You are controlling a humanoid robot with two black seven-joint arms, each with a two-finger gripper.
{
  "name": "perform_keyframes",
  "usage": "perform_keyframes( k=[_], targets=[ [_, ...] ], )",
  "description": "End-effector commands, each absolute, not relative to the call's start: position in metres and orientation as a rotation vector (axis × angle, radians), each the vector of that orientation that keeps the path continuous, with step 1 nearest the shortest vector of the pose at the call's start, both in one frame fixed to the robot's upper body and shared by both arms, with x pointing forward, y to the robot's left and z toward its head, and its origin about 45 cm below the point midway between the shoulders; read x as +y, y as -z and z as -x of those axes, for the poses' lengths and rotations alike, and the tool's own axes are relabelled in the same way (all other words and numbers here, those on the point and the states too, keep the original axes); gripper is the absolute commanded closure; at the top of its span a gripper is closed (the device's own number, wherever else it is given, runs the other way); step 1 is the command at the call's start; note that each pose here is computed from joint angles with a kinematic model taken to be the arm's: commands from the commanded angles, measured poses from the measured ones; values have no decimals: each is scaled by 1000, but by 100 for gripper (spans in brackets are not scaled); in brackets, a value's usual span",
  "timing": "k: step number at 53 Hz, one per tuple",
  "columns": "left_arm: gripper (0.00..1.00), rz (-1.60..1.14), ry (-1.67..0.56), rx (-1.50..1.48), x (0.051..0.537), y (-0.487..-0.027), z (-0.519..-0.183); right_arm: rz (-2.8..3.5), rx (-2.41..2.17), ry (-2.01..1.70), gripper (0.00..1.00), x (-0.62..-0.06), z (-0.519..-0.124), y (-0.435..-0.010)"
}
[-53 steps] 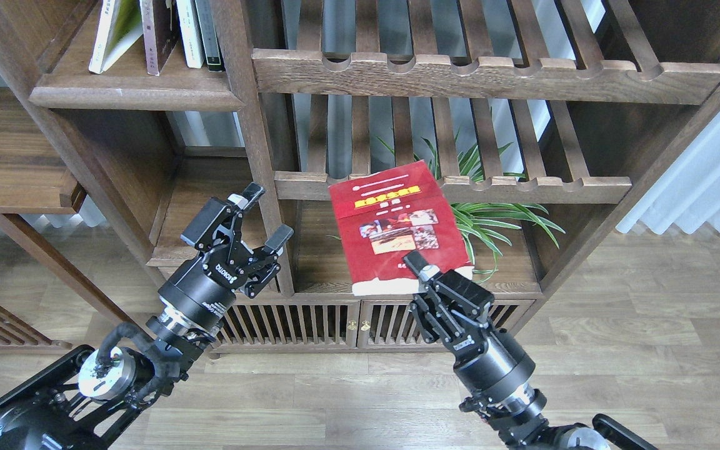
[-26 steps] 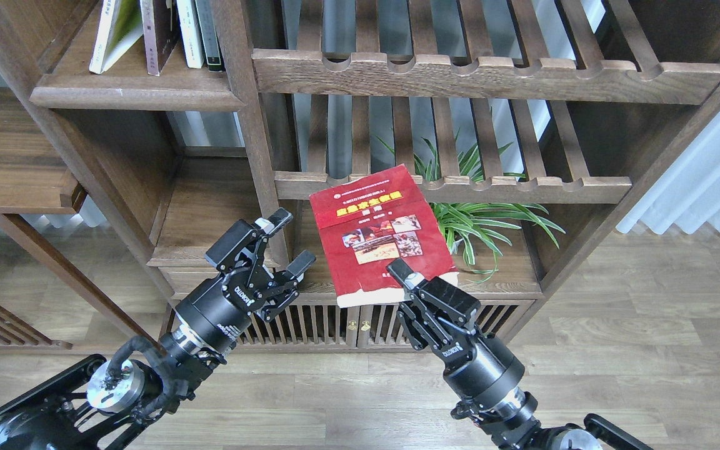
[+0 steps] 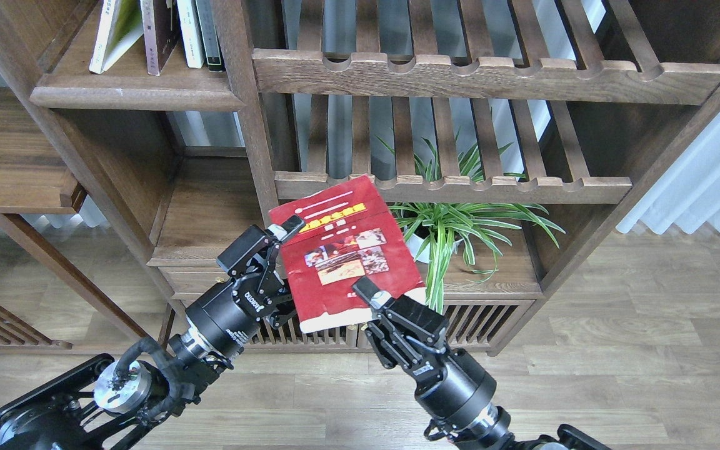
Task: Organize books on shelf
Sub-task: 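Hold the red book between both grippers in front of the lower shelf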
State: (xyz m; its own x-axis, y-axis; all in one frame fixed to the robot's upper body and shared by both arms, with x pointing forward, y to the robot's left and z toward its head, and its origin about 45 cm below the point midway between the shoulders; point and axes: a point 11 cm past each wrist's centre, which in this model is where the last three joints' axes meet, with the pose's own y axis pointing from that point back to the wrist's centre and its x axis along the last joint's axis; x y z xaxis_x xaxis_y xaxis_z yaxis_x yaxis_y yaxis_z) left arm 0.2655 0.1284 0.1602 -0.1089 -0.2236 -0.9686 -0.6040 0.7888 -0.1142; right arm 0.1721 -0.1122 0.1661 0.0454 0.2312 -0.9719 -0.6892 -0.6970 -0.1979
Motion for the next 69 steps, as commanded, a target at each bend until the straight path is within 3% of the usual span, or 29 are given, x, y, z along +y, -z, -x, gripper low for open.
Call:
perform_keyframes(
  k=[1, 57, 69],
  targets=[
    [4, 656, -358, 1692, 127, -160, -264, 1655, 479, -1733, 96, -114, -173, -164],
    [17, 640, -296, 1707, 126, -166, -265, 1658, 523, -1733, 96, -119, -177, -154],
    [25, 618, -271, 1721, 123, -164, -258, 1662, 517, -1739, 96, -117, -176, -154]
  ],
)
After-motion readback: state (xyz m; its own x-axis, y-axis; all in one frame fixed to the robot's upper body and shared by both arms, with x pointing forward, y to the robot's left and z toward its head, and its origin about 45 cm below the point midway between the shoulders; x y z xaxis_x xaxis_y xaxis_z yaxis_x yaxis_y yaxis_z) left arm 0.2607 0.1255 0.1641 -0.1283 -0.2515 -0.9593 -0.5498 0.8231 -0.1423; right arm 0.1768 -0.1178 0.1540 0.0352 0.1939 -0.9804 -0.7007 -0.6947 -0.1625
